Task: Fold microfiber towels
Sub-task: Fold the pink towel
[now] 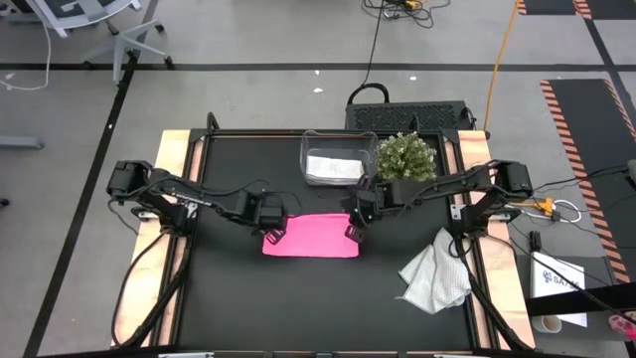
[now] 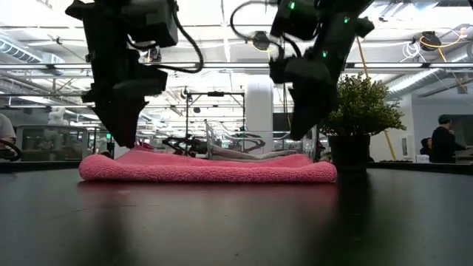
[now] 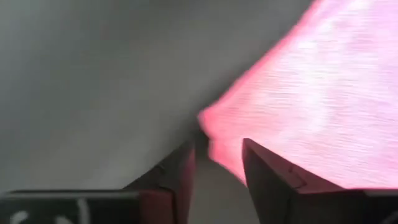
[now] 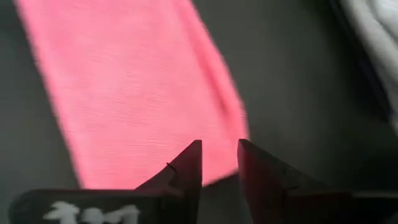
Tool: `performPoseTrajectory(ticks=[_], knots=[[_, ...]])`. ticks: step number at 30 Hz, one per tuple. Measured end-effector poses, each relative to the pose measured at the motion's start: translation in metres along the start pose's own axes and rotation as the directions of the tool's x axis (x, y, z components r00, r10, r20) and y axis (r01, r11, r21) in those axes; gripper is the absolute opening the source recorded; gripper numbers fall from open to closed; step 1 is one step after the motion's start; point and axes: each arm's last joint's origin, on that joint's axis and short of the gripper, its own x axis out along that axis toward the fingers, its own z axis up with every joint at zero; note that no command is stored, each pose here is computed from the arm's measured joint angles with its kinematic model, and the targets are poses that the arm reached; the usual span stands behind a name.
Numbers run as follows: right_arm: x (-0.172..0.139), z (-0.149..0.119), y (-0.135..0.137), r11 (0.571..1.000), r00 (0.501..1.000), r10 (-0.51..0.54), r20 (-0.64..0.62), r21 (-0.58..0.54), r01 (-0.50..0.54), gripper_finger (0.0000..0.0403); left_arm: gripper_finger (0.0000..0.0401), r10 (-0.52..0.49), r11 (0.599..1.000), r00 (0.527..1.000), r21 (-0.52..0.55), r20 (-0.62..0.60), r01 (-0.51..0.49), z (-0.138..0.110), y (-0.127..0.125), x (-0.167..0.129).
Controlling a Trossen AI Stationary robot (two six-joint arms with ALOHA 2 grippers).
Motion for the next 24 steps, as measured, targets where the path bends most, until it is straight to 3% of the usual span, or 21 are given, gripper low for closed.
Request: performPoseTrajectory(ticks=[9,13,16,20,24], knots=[[-0.010,-0.005,0.049,0.988,0.976,0.152,0.152,-0.042,-0.148,0.0007,0.0010,-0.201,0.980,0.977,0.001,0.068,0.201,-0.017,-0.027,-0.019],[-0.006,-0.011,0.058,0.984,0.953,0.178,0.246,-0.023,-0.178,0.0005,0.0008,-0.304,0.953,0.944,0.031,0.130,0.303,-0.025,-0.049,-0.022],[0.004,-0.016,0.059,0.973,0.931,0.214,0.297,0.015,-0.229,0.0001,0.0003,-0.331,0.944,0.927,0.059,0.177,0.326,-0.030,-0.062,-0.018],[0.022,-0.022,0.062,0.956,0.905,0.248,0.345,0.062,-0.286,0.0001,0.0003,-0.311,0.950,0.922,0.092,0.229,0.298,-0.032,-0.073,-0.006],[0.037,-0.018,0.076,0.944,0.869,0.297,0.396,0.013,-0.329,0.0000,0.0002,-0.339,0.939,0.901,0.154,0.270,0.307,-0.030,-0.085,0.006]])
